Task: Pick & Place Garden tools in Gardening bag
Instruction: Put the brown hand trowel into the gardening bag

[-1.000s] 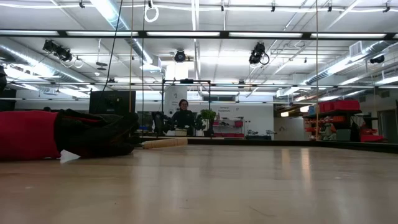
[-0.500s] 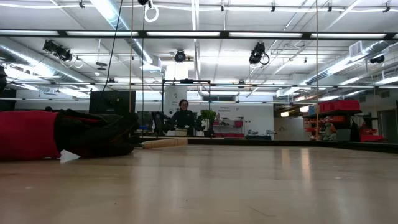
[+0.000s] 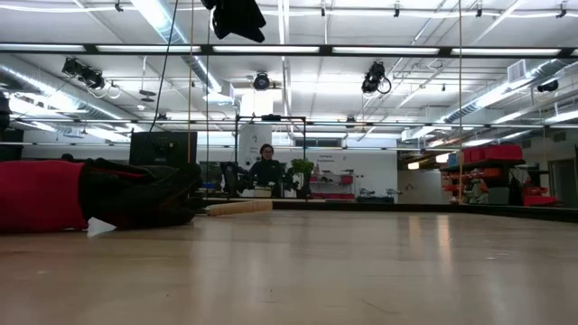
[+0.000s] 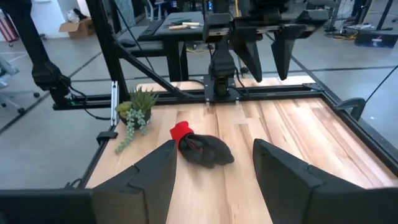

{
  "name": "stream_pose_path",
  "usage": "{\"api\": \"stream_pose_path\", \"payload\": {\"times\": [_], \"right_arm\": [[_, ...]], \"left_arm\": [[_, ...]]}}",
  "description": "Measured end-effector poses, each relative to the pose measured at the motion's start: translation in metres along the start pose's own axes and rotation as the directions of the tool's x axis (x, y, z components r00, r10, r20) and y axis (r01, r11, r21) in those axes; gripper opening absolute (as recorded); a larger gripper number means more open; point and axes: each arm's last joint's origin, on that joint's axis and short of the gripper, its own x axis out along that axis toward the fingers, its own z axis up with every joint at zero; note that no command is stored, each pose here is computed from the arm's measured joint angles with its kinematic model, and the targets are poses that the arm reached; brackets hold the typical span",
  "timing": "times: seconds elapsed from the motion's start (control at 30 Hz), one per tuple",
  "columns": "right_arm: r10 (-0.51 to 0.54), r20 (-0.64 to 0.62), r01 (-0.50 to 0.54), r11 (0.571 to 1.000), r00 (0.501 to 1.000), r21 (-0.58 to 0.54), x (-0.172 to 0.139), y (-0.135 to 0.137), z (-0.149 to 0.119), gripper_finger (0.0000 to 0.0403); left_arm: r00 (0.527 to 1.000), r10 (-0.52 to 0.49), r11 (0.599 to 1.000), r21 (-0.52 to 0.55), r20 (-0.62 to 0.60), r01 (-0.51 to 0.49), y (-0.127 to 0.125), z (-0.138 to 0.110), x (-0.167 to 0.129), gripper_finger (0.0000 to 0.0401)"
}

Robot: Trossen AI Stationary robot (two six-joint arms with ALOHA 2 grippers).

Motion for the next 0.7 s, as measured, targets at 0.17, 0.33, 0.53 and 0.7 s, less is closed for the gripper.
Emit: {"api": "stream_pose_path", "payload": {"times": [0.17, 0.33, 0.53, 0.7], "right_arm": [[-0.001, -0.005, 0.001, 1.0, 1.0, -0.005, 0.002, 0.001, -0.001, 0.0212], [-0.002, -0.011, 0.002, 1.0, 1.0, -0.008, 0.004, 0.001, -0.001, 0.0212], [-0.002, -0.011, 0.002, 1.0, 1.0, -0.008, 0.005, 0.001, -0.001, 0.0212], [-0.012, -0.005, 0.012, 1.0, 1.0, -0.002, 0.005, -0.001, -0.001, 0.0212]], "left_arm": [[0.999, 0.012, 1.0, 0.001, -0.042, -0.012, 0.0, -0.003, 0.007, 0.0217], [0.998, 0.014, 1.0, 0.002, -0.065, -0.014, 0.001, -0.005, 0.007, 0.0228], [0.997, 0.017, 1.0, 0.015, -0.081, -0.015, 0.001, -0.007, 0.006, 0.0216], [0.992, 0.019, 1.0, 0.02, -0.124, -0.017, 0.001, -0.014, 0.01, 0.0205]]}}
